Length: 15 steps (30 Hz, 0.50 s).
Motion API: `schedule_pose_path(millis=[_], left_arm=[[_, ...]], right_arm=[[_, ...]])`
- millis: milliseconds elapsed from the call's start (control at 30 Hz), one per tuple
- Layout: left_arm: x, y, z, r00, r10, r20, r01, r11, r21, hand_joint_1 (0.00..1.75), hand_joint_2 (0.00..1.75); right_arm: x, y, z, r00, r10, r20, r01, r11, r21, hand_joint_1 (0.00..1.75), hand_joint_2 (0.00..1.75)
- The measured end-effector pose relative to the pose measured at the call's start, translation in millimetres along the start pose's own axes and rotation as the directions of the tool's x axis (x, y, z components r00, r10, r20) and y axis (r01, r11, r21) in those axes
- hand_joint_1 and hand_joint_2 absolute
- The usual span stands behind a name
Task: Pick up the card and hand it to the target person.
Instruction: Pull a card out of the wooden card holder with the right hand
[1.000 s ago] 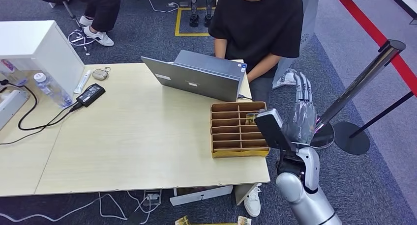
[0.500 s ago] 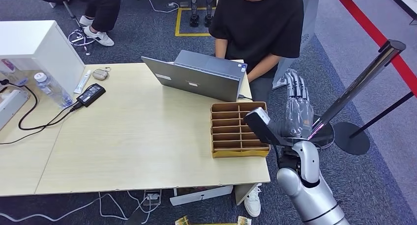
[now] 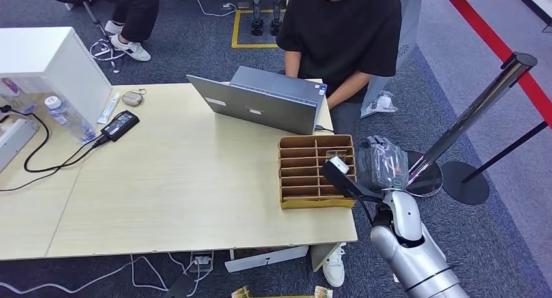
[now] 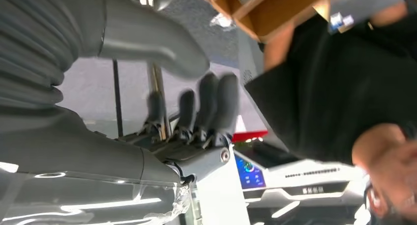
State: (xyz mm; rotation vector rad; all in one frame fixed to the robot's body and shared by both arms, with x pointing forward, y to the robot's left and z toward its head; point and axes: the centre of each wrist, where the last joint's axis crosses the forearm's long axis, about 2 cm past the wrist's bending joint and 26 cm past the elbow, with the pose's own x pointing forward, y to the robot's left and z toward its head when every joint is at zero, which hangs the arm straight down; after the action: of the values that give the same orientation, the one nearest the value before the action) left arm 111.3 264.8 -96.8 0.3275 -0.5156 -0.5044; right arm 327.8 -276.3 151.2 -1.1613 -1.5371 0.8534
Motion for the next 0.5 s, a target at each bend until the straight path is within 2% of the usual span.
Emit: schedule_pose_path(millis=[67, 367, 500], left_arm=[[1, 0, 0, 1.0, -0.006, 0.004, 0.006, 1.0, 0.0, 0.0, 0.0], [2, 1, -1, 1.0, -0.011, 0.008, 0.011, 1.0, -0.006, 0.0, 0.0], [2, 1, -1, 1.0, -0.012, 0.009, 0.012, 1.0, -0.006, 0.0, 0.0]], right_arm=[[-3, 4, 1, 1.0, 0.018, -0.004, -0.018, 1.0, 0.026, 1.33, 1.75], [-7, 12, 4, 0.999, 0.046, -0.01, -0.045, 0.997, 0.069, 0.86, 1.75], [-9, 14, 4, 0.998, 0.056, -0.012, -0.055, 0.995, 0.081, 0.84, 1.75]])
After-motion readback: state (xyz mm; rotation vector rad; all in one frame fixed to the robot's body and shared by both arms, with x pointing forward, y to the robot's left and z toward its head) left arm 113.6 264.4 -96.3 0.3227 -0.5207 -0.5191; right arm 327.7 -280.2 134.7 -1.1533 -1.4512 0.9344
